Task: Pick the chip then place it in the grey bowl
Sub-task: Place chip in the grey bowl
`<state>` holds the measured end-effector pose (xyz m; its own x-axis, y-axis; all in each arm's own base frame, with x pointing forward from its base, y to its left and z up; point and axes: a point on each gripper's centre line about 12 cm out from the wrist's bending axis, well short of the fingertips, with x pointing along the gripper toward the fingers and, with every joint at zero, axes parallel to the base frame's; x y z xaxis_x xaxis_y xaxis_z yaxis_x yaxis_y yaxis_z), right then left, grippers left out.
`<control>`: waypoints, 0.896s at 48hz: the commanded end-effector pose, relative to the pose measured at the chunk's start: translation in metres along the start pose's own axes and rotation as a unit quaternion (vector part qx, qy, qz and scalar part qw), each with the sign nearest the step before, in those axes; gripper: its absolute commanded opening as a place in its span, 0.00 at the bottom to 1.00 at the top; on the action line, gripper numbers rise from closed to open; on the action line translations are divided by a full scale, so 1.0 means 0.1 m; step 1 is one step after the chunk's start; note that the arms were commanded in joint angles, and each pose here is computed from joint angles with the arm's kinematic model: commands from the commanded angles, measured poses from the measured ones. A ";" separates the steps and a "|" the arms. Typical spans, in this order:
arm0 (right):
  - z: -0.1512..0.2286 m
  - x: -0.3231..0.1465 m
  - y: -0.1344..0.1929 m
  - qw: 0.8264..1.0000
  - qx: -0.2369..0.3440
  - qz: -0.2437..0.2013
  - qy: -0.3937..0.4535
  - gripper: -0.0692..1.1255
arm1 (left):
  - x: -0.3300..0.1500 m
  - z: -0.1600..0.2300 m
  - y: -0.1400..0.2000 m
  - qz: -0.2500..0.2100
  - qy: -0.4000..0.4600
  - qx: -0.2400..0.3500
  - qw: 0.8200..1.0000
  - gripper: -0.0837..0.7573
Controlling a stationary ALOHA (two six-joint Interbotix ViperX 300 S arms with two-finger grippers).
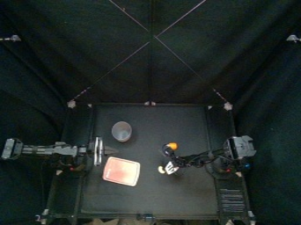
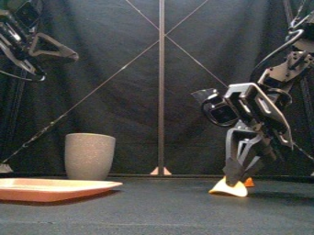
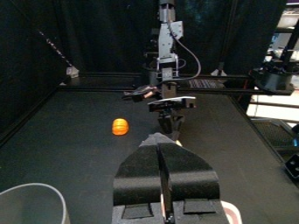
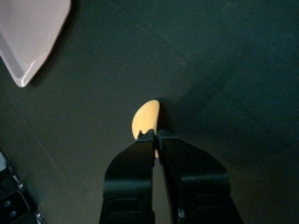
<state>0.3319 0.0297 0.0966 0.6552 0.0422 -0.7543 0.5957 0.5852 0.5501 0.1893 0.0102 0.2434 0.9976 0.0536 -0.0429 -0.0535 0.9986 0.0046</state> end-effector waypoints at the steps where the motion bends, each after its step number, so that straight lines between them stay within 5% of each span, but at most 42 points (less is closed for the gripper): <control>1: 0.14 -0.04 0.20 0.999 -0.014 0.029 -0.021 0.40 | 0.02 0.05 0.01 0.002 -0.007 0.000 1.000 0.24; 12: 0.92 -0.09 0.55 0.987 -0.072 0.079 -0.117 0.40 | 0.02 0.07 0.01 0.003 -0.008 0.002 1.000 0.24; 28: 2.50 0.02 0.58 0.940 -0.160 0.093 -0.287 0.40 | 0.01 0.03 0.03 0.009 -0.005 -0.006 1.000 0.24; 43: 2.95 0.46 0.68 0.924 -0.197 0.094 -0.313 0.40 | 0.01 0.01 0.05 0.014 -0.001 -0.016 1.000 0.24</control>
<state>0.5270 -0.1663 0.1843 0.9260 -0.2339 -0.2962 0.3416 0.8530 0.3945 0.1881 0.0140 0.2397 0.9957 0.0769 -0.0522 -0.0783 0.9966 -0.0260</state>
